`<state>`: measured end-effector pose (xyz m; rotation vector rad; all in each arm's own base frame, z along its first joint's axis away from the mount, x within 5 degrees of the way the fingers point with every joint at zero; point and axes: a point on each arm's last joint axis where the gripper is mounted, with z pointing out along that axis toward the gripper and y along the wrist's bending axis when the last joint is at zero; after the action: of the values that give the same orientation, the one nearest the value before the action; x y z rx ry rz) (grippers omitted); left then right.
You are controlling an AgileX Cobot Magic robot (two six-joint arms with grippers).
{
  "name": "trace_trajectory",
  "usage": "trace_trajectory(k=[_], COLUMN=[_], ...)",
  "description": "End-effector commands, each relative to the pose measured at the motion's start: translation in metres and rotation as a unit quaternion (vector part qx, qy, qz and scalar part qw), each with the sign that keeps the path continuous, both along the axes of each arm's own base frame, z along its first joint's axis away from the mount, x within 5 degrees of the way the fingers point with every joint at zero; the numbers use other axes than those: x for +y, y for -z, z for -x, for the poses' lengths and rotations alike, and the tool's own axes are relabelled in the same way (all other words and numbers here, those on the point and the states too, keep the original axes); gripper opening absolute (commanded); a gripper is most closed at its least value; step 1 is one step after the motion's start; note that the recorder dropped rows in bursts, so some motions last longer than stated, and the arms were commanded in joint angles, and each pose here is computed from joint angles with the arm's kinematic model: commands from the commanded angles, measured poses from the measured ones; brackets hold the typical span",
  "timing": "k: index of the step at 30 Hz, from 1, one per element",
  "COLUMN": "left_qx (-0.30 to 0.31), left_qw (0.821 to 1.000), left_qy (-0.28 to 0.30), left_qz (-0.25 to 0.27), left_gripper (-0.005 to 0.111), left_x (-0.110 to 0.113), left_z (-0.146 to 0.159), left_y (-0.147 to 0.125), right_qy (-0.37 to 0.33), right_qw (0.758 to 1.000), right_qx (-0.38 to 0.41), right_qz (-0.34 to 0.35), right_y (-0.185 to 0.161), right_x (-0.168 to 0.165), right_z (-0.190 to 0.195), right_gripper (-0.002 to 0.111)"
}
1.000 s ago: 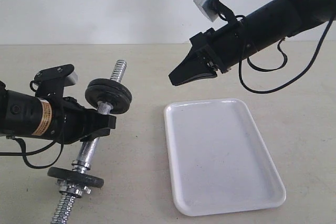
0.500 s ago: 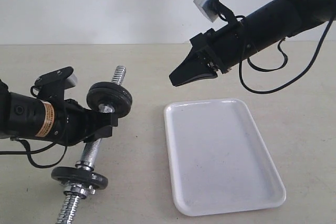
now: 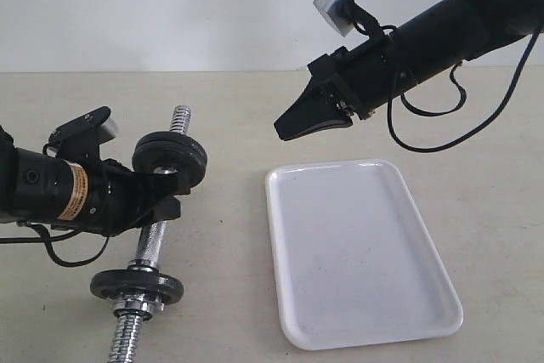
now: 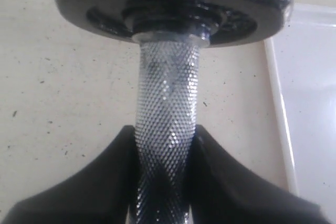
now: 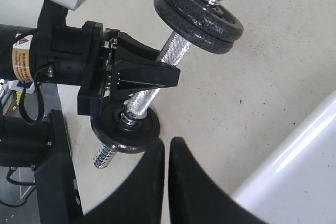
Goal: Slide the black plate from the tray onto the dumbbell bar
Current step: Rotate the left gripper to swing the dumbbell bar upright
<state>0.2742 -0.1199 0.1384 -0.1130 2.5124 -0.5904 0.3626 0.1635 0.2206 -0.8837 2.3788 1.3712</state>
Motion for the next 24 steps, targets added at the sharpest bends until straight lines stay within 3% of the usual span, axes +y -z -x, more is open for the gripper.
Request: trace_trajectory(k=[1,12,24], left_qx=[-0.050,-0.009,0.012], left_qw=[0.986,0.985,0.978], left_qy=[0.064,0.107,0.106], left_qz=[0.148,0.136,0.177], left_gripper=[0.004,0.004,0.004], left_x=[-0.026,-0.028,-0.033], left_z=[-0.003,0.006,0.009], left_y=[-0.040,-0.035,-0.039], right_qy=[-0.006,-0.008,-0.012], right_qw=[1.000,1.000,1.000], right_qx=[-0.010,-0.010,-0.012], right_qz=[0.000,0.005,0.011], right_y=[-0.006,-0.006,-0.005], right_x=[-0.001,-0.001,-0.002], right_z=[0.002,0.002,0.002], right_gripper=[0.000,0.000,0.000])
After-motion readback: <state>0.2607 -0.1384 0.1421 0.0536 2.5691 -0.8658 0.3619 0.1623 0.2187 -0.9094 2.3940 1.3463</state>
